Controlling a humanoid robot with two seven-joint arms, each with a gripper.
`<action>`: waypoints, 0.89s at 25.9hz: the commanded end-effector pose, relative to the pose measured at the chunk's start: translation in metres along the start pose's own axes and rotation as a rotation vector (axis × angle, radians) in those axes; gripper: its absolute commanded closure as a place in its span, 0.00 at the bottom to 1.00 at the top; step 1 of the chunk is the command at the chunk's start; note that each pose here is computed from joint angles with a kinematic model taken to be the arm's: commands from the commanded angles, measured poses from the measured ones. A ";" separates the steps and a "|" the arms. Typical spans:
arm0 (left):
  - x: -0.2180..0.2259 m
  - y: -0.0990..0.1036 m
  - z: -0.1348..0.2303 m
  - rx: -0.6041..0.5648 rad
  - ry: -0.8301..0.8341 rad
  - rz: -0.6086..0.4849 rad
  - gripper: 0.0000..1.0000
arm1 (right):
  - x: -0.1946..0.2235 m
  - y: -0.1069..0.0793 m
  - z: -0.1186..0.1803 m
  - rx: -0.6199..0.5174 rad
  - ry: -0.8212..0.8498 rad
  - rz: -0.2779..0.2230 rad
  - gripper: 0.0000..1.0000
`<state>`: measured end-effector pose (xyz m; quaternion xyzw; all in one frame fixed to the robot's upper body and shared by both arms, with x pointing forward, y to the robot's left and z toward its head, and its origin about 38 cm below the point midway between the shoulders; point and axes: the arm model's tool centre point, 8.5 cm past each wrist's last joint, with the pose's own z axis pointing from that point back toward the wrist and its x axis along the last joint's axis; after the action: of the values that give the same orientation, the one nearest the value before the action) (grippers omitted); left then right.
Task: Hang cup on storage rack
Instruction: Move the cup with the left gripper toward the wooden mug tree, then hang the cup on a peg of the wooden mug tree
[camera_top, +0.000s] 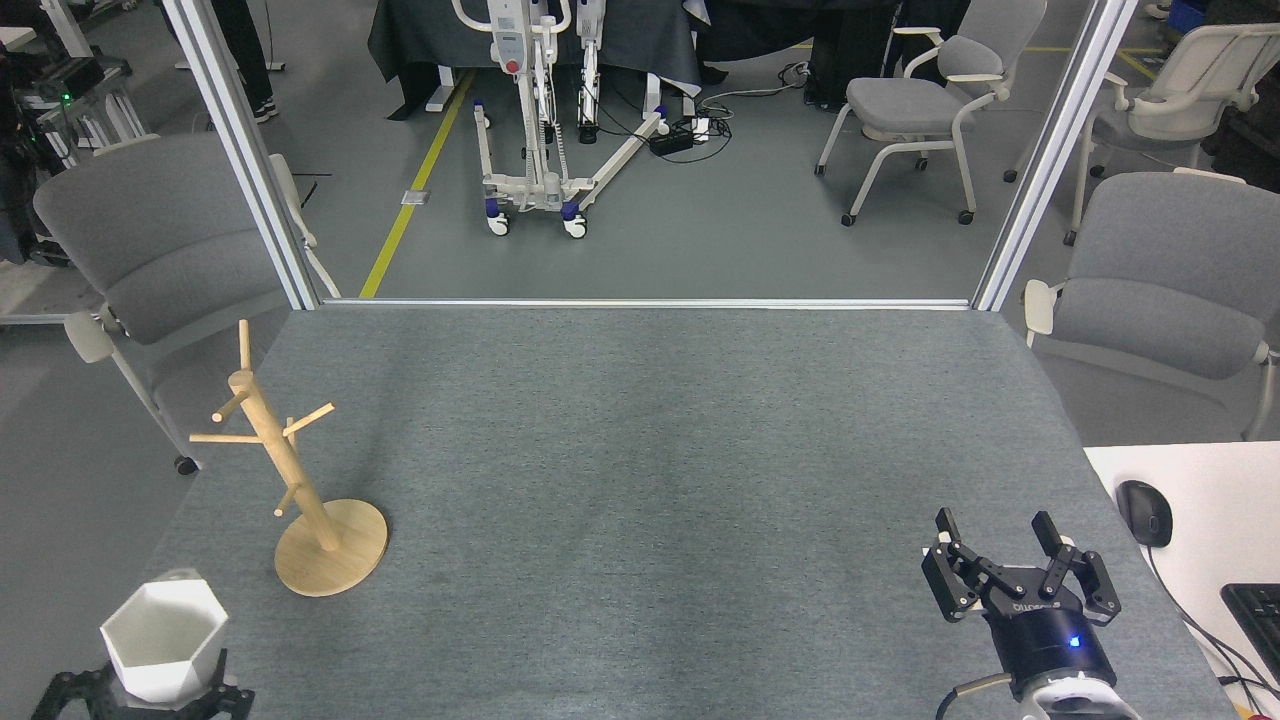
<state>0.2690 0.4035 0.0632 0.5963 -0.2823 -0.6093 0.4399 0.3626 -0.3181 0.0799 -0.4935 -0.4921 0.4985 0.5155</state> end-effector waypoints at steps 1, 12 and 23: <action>-0.040 0.006 -0.023 -0.008 0.150 0.030 1.00 | 0.001 -0.006 -0.006 -0.016 0.005 -0.006 0.00; -0.067 0.036 -0.077 0.050 0.160 0.069 1.00 | 0.000 -0.005 -0.016 -0.011 0.011 -0.016 0.00; -0.066 0.043 -0.102 0.023 0.154 0.098 1.00 | 0.000 -0.005 -0.022 -0.009 0.017 -0.024 0.00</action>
<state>0.3636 0.4600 0.1184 0.6374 -0.2856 -0.5351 0.4752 0.3841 -0.3189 0.0841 -0.4945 -0.4961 0.4860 0.5226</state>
